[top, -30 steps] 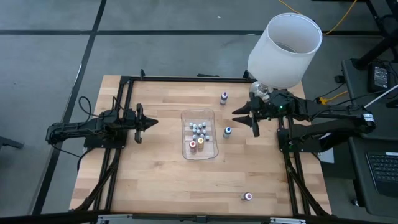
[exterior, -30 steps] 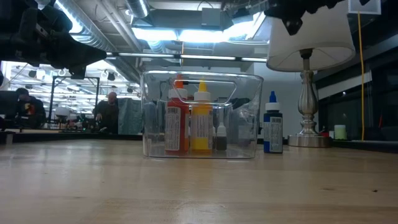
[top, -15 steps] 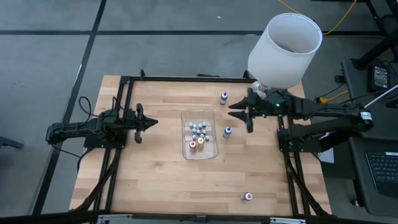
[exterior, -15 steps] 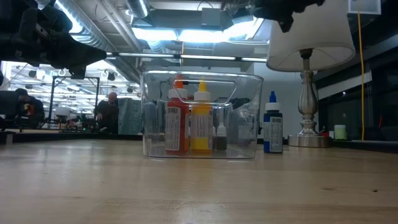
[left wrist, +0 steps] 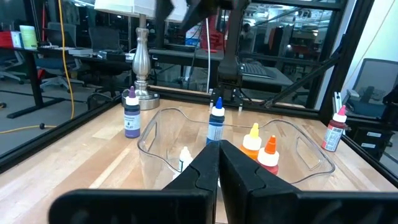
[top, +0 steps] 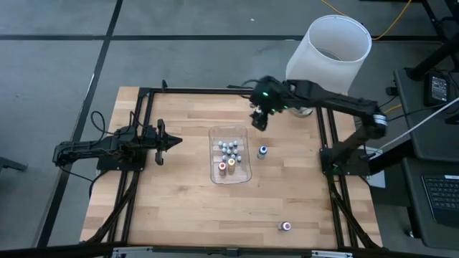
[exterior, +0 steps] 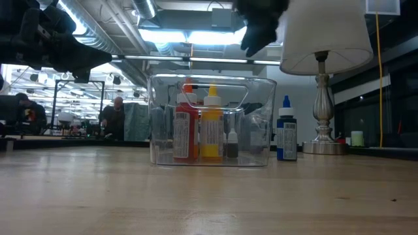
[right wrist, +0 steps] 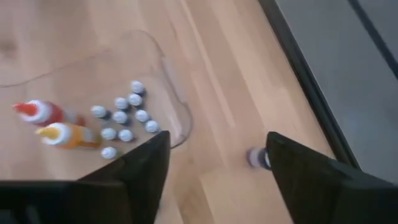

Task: Pick & Place food coloring
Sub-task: Put the large purple food coloring into the transparent bin

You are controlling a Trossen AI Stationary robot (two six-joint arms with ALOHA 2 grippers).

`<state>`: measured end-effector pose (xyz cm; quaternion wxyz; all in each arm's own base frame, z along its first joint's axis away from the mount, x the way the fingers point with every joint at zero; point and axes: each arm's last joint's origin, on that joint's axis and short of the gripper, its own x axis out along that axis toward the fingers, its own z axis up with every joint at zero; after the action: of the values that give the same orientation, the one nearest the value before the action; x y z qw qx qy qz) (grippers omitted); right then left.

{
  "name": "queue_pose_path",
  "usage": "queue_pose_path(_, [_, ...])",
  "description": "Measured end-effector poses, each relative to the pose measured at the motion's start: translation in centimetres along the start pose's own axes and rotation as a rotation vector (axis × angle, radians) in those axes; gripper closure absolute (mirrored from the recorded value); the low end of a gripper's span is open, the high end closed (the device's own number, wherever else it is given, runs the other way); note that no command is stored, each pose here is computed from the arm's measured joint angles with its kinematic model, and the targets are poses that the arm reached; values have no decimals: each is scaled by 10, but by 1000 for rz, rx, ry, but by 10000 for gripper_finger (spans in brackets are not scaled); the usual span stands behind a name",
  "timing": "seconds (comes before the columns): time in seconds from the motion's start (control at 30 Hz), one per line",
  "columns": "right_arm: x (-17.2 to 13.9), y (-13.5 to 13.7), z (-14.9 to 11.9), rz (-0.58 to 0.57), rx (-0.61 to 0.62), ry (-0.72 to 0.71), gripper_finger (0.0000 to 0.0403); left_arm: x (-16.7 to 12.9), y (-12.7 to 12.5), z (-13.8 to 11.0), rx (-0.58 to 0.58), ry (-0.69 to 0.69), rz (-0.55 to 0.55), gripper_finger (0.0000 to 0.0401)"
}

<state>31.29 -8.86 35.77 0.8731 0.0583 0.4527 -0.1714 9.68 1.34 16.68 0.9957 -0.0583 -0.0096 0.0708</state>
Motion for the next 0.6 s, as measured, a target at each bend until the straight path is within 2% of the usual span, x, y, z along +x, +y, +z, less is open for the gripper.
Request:
queue_pose_path(0.13, [25, -5, 20, -57, 4, 122, 104, 0, 0, 0, 0, 0, 0, 391])
queue_pose_path(0.27, [48, -10, 30, -213, 19, 246, 101, 0, 0, 0, 0, 0, 0, 393])
queue_pose_path(0.37, [67, -14, 30, -261, 12, 357, 108, 0, 0, 0, 0, 0, 0, 395])
queue_pose_path(0.6, [107, -27, 15, -279, -6, 546, 115, 0, 0, 0, 0, 0, 0, 391])
